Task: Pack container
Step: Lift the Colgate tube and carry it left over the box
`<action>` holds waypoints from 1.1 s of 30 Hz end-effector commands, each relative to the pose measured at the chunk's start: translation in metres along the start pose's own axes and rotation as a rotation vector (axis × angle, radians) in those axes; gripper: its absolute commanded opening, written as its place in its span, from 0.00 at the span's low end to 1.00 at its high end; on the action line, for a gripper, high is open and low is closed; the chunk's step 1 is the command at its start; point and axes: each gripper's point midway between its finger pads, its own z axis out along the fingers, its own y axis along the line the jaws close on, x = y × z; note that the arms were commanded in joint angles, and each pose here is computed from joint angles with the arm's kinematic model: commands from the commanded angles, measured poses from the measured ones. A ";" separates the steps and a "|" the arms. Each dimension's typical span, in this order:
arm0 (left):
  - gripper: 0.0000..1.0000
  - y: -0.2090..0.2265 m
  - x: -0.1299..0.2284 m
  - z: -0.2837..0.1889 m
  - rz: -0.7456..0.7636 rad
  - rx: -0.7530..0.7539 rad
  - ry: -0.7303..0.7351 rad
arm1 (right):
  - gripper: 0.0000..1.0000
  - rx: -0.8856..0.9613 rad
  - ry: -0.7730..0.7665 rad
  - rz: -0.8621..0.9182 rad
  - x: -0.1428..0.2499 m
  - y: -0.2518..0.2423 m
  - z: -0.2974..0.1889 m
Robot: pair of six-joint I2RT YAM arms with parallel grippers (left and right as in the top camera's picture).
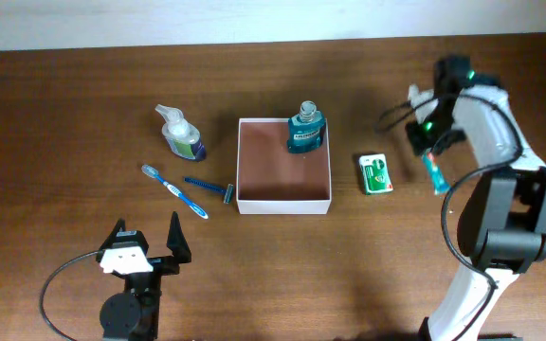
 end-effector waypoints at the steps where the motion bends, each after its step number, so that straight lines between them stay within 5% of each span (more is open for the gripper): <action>1: 0.99 -0.002 0.001 0.000 0.016 0.010 0.003 | 0.04 -0.001 -0.133 0.046 -0.035 0.000 -0.058; 11: 0.99 -0.002 0.001 0.000 0.016 0.010 0.003 | 0.04 -0.317 -0.264 -0.022 -0.062 0.082 -0.121; 33: 0.99 -0.002 0.001 0.000 0.016 0.010 0.003 | 0.04 -0.388 -0.105 -0.254 -0.031 0.199 -0.120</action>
